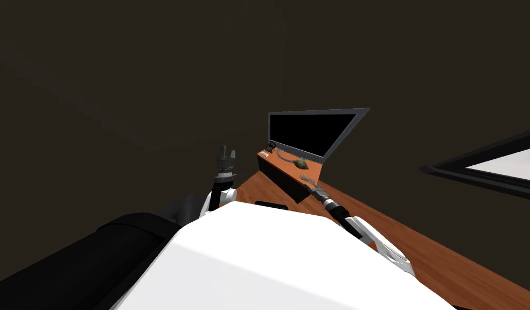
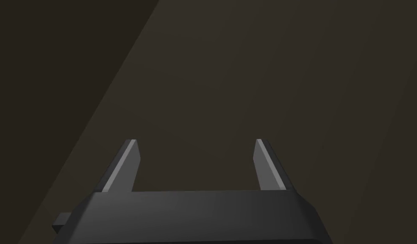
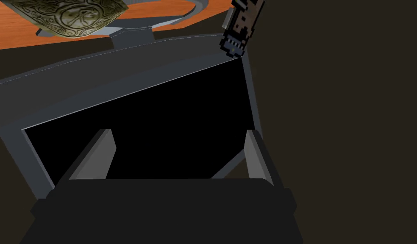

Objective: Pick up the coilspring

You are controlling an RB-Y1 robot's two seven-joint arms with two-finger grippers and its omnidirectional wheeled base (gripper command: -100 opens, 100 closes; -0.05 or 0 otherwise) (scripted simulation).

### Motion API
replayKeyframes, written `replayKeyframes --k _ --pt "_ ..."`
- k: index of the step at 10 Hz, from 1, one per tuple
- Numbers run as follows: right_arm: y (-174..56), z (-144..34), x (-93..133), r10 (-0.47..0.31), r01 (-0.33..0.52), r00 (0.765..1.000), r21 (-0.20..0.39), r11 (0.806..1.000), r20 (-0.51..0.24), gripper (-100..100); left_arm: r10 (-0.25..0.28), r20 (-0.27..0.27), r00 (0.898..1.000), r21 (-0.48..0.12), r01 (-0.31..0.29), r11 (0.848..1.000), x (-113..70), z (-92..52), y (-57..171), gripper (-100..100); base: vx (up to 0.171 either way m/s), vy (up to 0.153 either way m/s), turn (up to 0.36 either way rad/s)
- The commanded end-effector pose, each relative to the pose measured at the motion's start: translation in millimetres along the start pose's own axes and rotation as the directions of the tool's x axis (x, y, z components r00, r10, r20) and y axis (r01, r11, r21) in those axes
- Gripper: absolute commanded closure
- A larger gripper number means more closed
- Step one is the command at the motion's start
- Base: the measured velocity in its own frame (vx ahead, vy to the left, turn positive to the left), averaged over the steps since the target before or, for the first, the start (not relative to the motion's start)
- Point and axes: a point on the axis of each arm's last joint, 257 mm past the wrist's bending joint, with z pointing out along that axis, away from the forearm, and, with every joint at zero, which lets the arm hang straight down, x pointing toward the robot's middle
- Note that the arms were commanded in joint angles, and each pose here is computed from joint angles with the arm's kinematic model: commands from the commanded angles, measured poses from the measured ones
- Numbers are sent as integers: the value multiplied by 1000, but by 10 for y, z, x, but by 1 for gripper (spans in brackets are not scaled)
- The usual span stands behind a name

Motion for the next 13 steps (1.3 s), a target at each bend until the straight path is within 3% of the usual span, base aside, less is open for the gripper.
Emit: replayKeyframes --k 1,2,3,4,5,6,7,8,9,10,11,12,13 --pt "-177 -47 168 -70 72 996 19 997 -56 -100 0 0 1000 0 0 1000 0 0 0 0 7 36 182" --pt "-215 -61 204 -68 70 996 26 997 -64 -100 0 0 1000 0 0 1000 1 0 0 0 7 27 118" --pt "-333 -92 286 -137 140 985 29 990 -106 -100 0 0 1000 0 0 1000 0 0 0 0 15 37 235" --pt "-426 -133 371 -131 137 983 47 989 -125 -100 0 0 1000 0 0 1000 1 0 0 0 18 29 80" --pt "-583 -189 472 -194 205 965 51 977 -175 -100 0 0 1000 0 0 1000 0 0 0 0 22 40 167" --pt "-644 -220 524 -189 204 964 62 977 -188 -100 0 0 1000 0 0 1000 0 0 0 0 21 32 100" --pt "-807 -288 616 -248 269 939 61 961 -238 -100 0 0 1000 0 0 1000 0 0 0 0 24 39 195" --pt "-865 -323 665 -243 268 937 72 961 -251 -100 0 0 1000 0 0 1000 0 0 0 0 27 33 104" --pt "-1017 -390 735 -298 331 907 65 942 -297 -100 0 0 1000 0 0 1000 0 0 0 0 35 45 211" --pt "-1088 -438 791 -291 330 904 76 941 -312 -100 0 0 1000 0 0 1000 0 0 0 0 37 32 90" --pt "-1270 -537 876 -338 387 868 71 919 -364 -100 0 0 1000 0 0 1000 0 0 0 0 37 38 171" --pt "-1307 -565 904 -333 387 866 77 919 -372 -100 0 0 1000 0 0 1000 0 0 0 0 31 30 95" --pt "-1419 -619 932 -382 440 830 57 896 -407 -100 0 0 1000 0 0 1000 0 0 0 0 46 29 172"
